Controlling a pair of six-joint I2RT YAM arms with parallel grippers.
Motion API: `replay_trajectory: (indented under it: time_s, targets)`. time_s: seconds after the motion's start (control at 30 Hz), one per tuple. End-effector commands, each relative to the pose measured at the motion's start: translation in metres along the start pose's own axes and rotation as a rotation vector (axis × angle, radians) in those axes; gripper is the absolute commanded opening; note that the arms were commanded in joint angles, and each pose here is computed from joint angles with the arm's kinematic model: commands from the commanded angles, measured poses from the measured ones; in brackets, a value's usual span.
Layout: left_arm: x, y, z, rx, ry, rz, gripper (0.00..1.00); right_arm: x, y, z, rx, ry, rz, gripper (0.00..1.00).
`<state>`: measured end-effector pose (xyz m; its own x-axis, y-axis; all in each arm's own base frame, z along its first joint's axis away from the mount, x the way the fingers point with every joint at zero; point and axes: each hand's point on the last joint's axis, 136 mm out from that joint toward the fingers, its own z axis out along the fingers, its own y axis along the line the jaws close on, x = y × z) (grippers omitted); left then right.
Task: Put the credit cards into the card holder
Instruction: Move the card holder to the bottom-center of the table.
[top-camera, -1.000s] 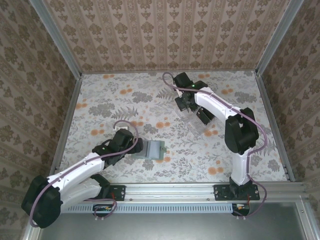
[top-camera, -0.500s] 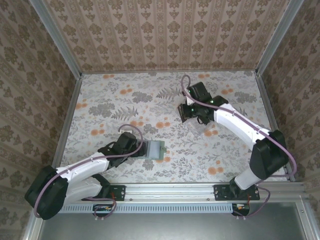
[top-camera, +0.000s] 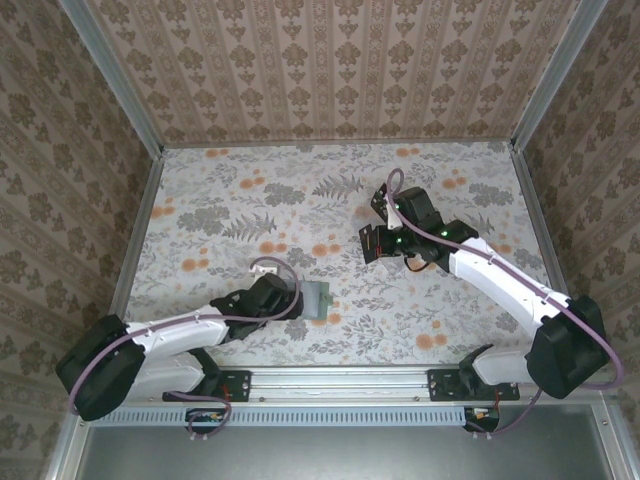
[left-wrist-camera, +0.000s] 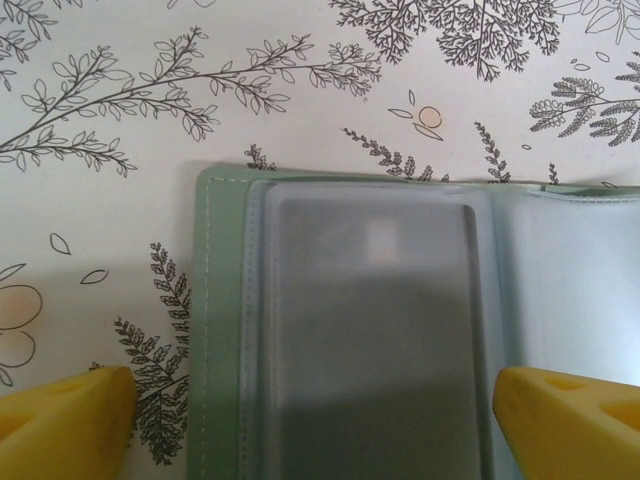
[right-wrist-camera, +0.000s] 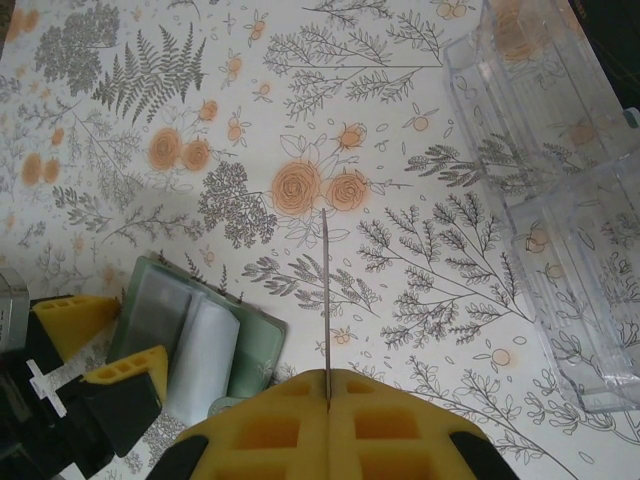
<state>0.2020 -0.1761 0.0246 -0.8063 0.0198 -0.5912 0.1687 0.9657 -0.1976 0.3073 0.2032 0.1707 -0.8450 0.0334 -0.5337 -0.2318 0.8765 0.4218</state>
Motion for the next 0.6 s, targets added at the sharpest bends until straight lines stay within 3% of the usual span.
replay_trajectory:
  time_s: [0.0, 0.57]
  targets:
    - [0.008, -0.010, 0.000, 0.019, 0.018, -0.040, 1.00, 0.005, 0.005, -0.005, -0.028, 0.000, 0.011, 0.00]
    - [-0.001, -0.058, -0.011, 0.094, -0.011, 0.020, 1.00, 0.015, 0.007, -0.004, -0.067, 0.008, 0.050, 0.00]
